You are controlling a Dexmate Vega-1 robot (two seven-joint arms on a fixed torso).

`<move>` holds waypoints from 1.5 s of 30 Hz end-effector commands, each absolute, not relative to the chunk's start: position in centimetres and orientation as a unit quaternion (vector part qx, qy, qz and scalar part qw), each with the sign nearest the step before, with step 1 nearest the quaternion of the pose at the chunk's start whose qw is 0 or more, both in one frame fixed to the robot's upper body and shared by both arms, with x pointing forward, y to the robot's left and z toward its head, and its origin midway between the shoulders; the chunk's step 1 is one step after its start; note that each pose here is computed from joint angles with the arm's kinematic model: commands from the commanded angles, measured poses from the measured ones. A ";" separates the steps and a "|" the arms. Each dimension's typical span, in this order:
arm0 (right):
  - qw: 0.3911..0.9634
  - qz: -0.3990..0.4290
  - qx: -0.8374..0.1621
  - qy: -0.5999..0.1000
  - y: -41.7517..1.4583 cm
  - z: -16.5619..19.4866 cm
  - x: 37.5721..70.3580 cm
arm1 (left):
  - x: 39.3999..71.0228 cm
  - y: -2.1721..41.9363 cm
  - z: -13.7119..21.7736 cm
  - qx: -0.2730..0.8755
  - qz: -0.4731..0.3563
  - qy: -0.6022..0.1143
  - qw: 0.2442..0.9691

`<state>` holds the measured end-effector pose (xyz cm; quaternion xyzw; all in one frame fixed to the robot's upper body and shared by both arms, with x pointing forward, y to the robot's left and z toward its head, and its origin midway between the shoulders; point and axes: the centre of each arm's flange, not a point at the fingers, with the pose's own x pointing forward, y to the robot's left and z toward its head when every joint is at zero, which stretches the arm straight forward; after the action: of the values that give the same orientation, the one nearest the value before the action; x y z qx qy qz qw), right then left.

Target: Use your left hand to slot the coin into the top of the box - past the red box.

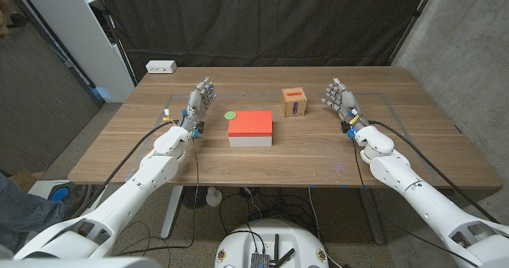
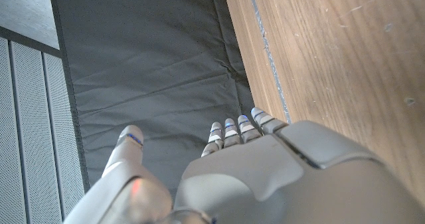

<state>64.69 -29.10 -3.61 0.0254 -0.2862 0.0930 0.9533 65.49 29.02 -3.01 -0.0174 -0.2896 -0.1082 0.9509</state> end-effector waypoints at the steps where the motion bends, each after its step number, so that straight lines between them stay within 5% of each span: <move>1: 0.956 0.081 0.036 -0.279 -29.0 -5.1 63.8 | 65.3 28.7 -3.0 -0.010 -0.121 -0.292 0.949; 45: 0.956 0.065 0.035 -0.285 -28.7 -6.3 62.5 | 63.2 30.6 -3.0 0.008 -0.014 -0.187 0.982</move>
<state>62.55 -28.83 -6.08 0.0354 -0.2863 0.0678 0.9551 63.92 30.09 -3.10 0.0063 -0.2168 -0.0379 0.9755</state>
